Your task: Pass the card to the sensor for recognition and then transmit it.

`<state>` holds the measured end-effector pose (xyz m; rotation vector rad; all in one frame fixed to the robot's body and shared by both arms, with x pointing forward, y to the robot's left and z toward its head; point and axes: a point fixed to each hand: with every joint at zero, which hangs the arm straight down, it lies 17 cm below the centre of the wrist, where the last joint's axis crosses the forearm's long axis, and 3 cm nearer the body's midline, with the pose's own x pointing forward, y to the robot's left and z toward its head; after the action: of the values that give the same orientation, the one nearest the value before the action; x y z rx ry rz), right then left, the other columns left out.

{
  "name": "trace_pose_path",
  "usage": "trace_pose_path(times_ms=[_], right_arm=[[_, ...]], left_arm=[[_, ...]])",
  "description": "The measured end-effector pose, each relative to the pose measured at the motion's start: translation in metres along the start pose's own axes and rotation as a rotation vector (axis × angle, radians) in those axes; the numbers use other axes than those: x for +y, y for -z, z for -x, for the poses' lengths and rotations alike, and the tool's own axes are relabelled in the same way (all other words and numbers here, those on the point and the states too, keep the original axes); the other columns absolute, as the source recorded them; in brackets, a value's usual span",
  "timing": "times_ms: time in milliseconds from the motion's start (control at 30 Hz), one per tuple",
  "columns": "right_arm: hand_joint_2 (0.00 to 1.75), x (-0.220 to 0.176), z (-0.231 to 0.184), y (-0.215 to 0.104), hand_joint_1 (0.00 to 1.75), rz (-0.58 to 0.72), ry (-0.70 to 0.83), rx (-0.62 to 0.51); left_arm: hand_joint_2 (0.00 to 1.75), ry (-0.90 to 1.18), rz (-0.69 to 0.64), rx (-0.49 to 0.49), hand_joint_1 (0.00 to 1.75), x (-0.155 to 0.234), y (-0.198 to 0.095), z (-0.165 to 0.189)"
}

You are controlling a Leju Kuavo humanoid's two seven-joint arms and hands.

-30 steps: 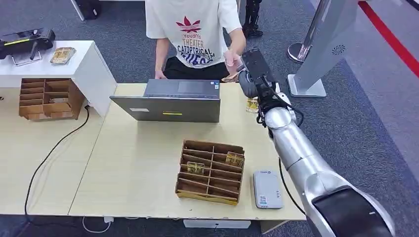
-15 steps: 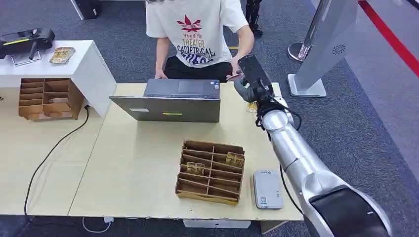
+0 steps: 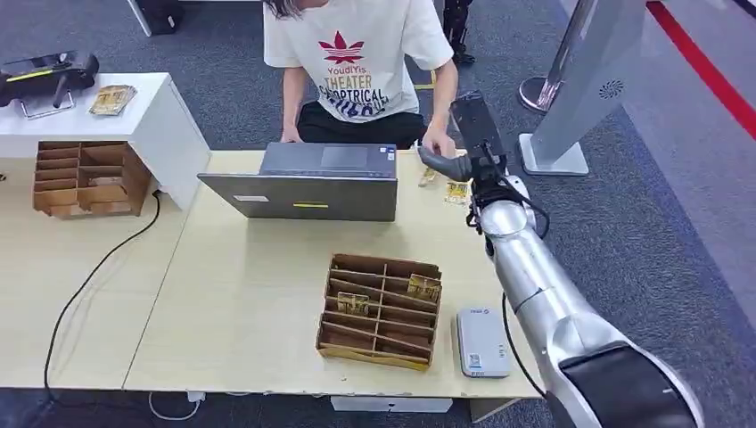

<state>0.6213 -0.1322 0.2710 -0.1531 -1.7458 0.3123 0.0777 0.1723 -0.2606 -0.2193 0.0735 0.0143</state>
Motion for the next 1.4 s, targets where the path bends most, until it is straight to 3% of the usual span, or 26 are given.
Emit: trace_pose_path(times_ms=[433, 900, 1100, 1233, 1400], right_arm=[[0.00, -0.022, -0.031, -0.030, 0.00, 0.084, 0.216, -0.155], [0.00, -0.029, -0.058, -0.107, 0.00, 0.098, 0.454, -0.314], [0.00, -0.014, -0.055, -0.146, 0.00, 0.028, 0.590, -0.335], [0.00, 0.009, -0.059, -0.179, 0.00, -0.110, 0.699, -0.364], [0.00, 0.033, -0.051, -0.216, 0.00, -0.205, 0.732, -0.363]], left_arm=[[0.00, -0.041, 0.006, -0.018, 0.00, 0.000, 0.001, 0.002], [0.00, -0.118, 0.021, -0.040, 0.00, -0.001, 0.004, 0.010], [0.00, -0.154, 0.025, -0.041, 0.00, 0.000, 0.005, 0.013], [0.00, -0.176, 0.029, -0.047, 0.00, -0.001, 0.005, 0.013], [0.00, -0.203, 0.035, -0.051, 0.00, -0.001, 0.005, 0.012]])
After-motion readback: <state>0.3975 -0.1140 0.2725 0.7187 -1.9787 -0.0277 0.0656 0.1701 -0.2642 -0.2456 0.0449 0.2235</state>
